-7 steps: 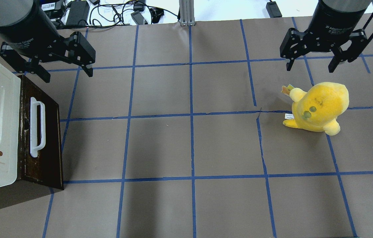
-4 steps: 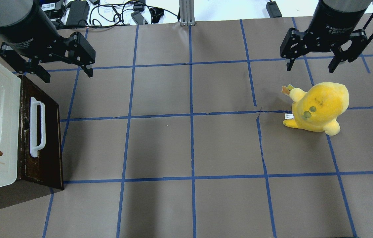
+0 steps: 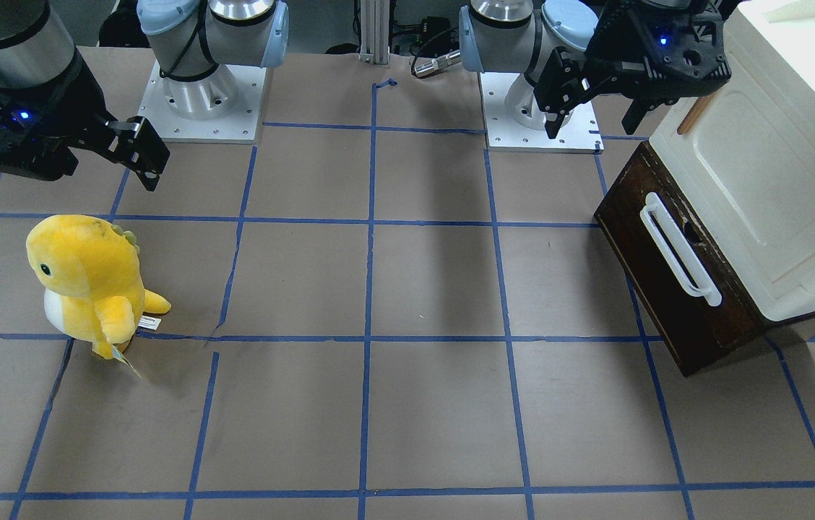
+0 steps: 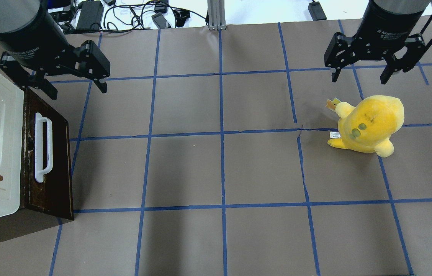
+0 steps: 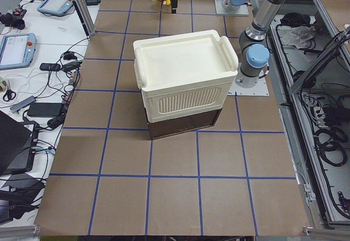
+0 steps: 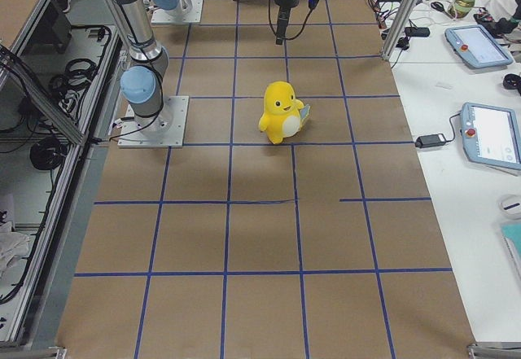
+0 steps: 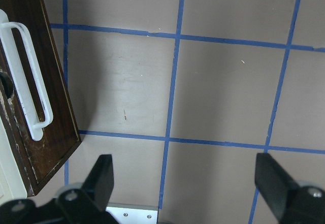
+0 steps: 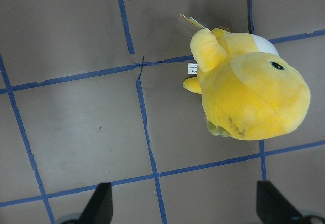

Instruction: Pull drawer sideways

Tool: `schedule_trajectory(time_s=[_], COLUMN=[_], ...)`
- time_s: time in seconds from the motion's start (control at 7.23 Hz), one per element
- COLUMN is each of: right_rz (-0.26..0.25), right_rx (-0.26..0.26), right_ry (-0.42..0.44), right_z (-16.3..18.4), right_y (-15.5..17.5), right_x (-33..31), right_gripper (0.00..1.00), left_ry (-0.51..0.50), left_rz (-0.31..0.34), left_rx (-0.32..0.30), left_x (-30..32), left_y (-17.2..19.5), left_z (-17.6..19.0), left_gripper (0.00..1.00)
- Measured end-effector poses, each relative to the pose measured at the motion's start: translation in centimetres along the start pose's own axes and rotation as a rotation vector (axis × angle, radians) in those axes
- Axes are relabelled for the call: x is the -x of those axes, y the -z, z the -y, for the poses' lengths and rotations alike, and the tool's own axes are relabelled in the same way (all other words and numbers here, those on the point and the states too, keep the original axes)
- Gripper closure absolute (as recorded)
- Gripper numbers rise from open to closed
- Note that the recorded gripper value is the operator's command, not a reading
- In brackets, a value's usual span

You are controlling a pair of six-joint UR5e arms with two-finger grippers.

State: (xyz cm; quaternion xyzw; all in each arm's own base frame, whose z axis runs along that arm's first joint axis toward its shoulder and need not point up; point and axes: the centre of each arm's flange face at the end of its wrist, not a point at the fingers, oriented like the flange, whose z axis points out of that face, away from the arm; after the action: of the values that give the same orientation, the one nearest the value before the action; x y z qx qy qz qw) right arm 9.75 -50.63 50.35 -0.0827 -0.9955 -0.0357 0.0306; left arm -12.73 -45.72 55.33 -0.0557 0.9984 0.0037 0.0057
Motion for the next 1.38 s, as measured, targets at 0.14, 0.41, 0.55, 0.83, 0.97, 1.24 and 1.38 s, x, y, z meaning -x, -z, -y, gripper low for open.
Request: schedule_trajectory(time_s=[0.14,0.41,0.55,0.83,0.97,1.24,1.38], right_rz=[0.000,0.000,0.000,0.000,0.000,0.000,0.000], right_rx=[0.000,0.001,0.001,0.000,0.000,0.000,0.000], right_ry=[0.000,0.000,0.000,0.000,0.000,0.000,0.000], right_z=[0.0,0.0,0.0,0.0,0.0,0.0,0.0], right_y=[0.0,0.0,0.0,0.0,0.0,0.0,0.0], right_x=[0.0,0.0,0.0,0.0,0.0,0.0,0.0], right_gripper=[0.00,0.00,0.00,0.00,0.00,0.00,0.00], left_ry=[0.001,0.027,0.020,-0.010,-0.017,-0.037,-0.043], left_rz=[0.002,0.028,0.074,0.198,0.286,0.510,0.604], left_rx=[0.004,0.017,0.027,0.076,0.137,0.239,0.275], left_x=[0.0,-0.1,-0.6,-2.7,-3.1,-3.1,-3.3], left_y=[0.0,-0.6,-1.5,-5.2,-9.2,-17.1,-20.6], left_z=[0.0,0.3,0.7,2.1,3.2,3.7,3.5], left_gripper=[0.00,0.00,0.00,0.00,0.00,0.00,0.00])
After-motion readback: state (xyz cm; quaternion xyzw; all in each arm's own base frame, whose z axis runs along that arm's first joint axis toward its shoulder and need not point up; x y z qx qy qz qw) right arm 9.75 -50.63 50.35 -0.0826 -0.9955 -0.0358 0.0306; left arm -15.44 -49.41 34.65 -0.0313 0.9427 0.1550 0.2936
